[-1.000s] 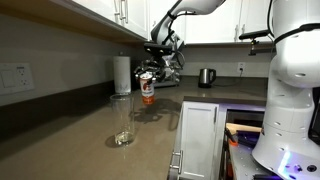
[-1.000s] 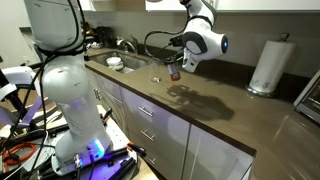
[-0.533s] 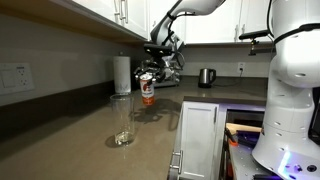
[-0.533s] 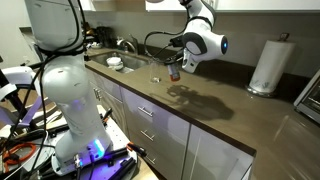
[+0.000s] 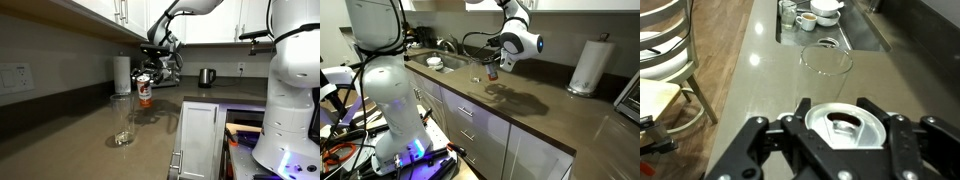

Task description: Pour the juice in the can into the glass.

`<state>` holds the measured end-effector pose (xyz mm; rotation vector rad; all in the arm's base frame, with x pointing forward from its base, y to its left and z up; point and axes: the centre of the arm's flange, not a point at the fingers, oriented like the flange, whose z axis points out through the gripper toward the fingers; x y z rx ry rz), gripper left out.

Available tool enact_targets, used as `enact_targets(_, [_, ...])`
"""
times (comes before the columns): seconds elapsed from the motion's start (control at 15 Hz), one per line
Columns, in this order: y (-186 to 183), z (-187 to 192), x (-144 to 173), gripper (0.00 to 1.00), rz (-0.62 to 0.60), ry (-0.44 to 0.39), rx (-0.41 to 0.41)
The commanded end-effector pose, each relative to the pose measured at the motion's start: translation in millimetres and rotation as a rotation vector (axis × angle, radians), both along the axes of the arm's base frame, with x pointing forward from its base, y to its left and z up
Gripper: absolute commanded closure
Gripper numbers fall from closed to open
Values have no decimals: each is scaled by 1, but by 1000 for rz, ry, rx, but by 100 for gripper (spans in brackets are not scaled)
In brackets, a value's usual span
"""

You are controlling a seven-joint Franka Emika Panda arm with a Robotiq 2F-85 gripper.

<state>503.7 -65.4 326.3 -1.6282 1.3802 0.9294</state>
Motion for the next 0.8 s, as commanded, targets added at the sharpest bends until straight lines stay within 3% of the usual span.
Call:
enact_targets(0.0, [13, 12, 2, 73, 0, 16, -57])
enact_targets(0.73, [54, 41, -2, 73, 55, 43, -110])
